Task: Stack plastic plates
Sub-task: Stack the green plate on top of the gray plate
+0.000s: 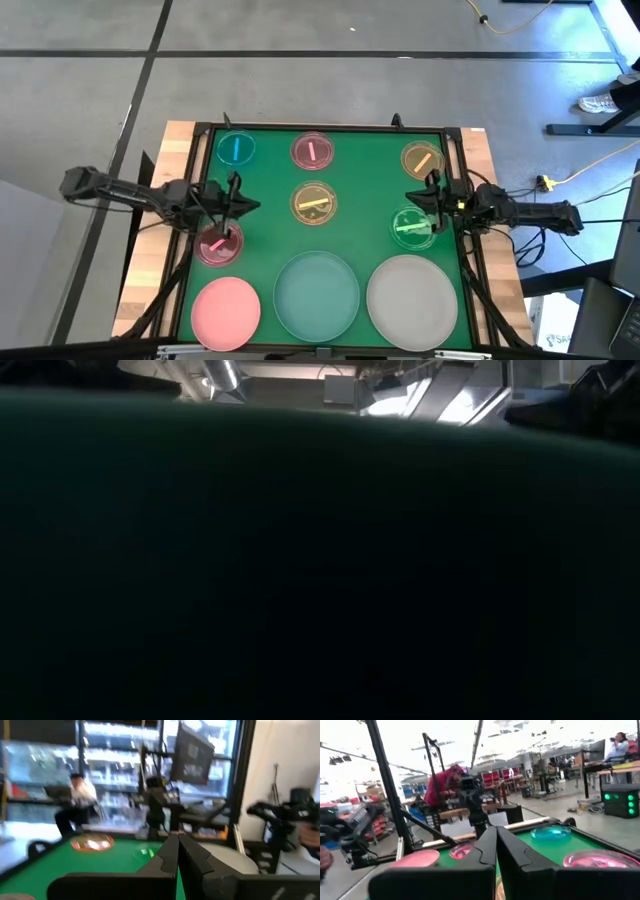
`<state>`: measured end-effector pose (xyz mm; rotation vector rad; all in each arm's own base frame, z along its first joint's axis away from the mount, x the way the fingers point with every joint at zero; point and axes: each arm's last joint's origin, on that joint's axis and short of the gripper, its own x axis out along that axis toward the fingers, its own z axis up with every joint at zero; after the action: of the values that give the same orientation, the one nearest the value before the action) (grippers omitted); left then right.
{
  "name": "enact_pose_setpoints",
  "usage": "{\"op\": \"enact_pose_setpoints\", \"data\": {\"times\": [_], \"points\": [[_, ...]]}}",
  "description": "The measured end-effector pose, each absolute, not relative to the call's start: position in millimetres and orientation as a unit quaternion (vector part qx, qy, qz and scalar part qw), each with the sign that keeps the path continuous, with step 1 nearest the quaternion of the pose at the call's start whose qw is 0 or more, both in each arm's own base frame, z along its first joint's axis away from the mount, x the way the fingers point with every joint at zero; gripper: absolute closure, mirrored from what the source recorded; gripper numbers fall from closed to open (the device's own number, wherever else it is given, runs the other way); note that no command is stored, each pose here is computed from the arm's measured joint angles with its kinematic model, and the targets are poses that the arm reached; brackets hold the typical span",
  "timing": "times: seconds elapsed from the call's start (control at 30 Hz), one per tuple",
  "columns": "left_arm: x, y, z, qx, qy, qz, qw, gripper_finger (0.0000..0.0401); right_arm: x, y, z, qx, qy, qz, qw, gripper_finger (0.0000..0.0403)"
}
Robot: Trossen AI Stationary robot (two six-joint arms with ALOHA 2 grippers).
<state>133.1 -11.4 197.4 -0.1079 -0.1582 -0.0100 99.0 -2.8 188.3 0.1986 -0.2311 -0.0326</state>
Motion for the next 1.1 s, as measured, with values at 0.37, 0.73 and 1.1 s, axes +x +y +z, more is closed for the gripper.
{"op": "enact_pose_setpoints", "data": {"times": [0.37,0.73,1.1], "points": [[186,-41,218,0.006,0.019,-0.024,1.000,0.0399,123,12,194,0.102,-0.130,0.042,0.985,0.0395],[228,-48,228,-0.011,0.049,-0.016,0.999,0.0368,181,68,221,0.014,-0.018,0.063,0.998,0.0395],[271,-59,215,-0.035,0.167,-0.018,0.985,0.0218,233,135,237,-0.100,0.132,0.082,0.983,0.0395]]}}
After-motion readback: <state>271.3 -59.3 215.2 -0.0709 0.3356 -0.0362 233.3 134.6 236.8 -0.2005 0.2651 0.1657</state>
